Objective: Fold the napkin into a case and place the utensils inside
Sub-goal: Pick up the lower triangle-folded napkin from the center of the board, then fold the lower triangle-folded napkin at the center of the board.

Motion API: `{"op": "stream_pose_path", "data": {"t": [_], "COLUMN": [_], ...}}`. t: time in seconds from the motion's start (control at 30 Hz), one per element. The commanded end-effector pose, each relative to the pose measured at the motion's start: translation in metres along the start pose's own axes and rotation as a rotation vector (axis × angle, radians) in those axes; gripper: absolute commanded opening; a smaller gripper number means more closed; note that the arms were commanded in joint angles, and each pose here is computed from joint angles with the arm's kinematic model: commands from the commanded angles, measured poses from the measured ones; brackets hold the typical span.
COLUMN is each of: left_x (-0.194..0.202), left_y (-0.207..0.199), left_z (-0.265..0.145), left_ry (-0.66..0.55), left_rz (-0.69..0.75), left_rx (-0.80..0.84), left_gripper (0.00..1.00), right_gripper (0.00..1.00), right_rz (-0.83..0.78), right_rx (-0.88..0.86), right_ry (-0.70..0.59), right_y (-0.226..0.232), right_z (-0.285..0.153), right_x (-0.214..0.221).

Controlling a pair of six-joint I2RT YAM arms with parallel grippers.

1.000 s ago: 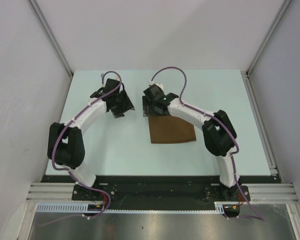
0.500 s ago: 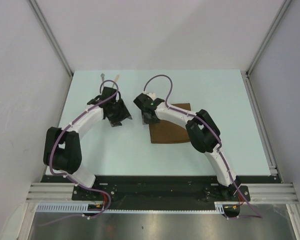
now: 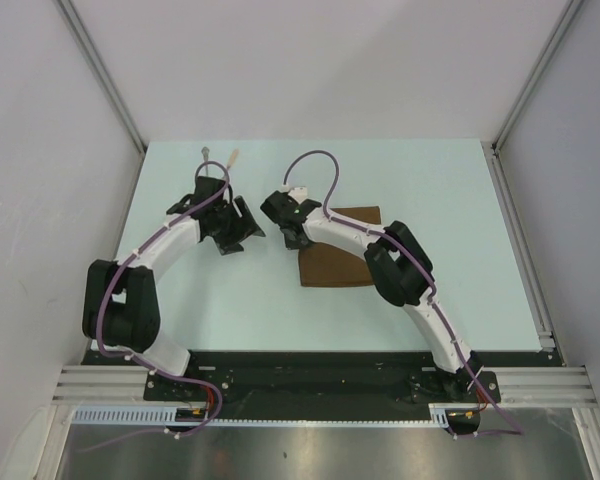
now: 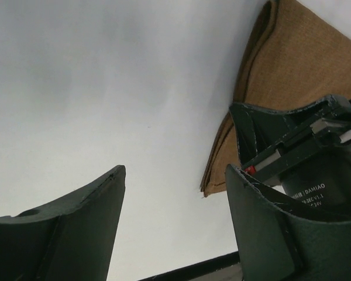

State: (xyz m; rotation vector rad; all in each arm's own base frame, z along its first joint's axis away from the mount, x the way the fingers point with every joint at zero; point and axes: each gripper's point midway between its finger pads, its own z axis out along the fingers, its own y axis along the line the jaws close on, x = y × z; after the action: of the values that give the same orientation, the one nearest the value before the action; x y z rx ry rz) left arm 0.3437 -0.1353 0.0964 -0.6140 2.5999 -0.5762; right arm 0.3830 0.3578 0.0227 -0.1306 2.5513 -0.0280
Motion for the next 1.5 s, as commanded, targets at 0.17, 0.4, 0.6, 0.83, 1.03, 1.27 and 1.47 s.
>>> {"op": "stream_pose_path", "data": {"t": [0.17,0.4,0.6,0.83,1.03,1.27,1.47], "left_x": [0.001,0.006,0.016,0.016,0.016,0.018,0.024], "left_y": [-0.032,-0.054,-0.087,-0.115,-0.13,-0.146,-0.157], "left_z": [-0.007,-0.002,0.007,0.017,0.032,0.04,0.05], "left_ry": [-0.009,0.023,0.076,0.076,0.093,0.094,0.117], "left_rz": [0.052,0.063,0.103,0.135,0.142,0.166,0.204], "left_rx": [0.213,0.302,0.336,0.339,0.326,0.324,0.318], "left_gripper": [0.77,0.79,0.79,0.76,0.71,0.68,0.54], "right_gripper": [0.0,0.0,0.0,0.0,0.0,0.0,0.0], "right_rz": [-0.015,0.189,0.36,0.437,0.456,0.466,0.469], "right_rx": [-0.195,-0.63,-0.885,-0.935,-0.913,-0.903,-0.884], "right_ry": [0.022,0.028,0.122,0.129,0.114,0.104,0.122], "right_y": [0.009,-0.003,-0.019,-0.056,-0.085,-0.104,-0.113], "right_z": [-0.016,-0.059,-0.067,-0.061,-0.055,-0.052,-0.043], "right_x": [0.002,-0.034,-0.033,-0.018,-0.014,-0.014,-0.004]}}
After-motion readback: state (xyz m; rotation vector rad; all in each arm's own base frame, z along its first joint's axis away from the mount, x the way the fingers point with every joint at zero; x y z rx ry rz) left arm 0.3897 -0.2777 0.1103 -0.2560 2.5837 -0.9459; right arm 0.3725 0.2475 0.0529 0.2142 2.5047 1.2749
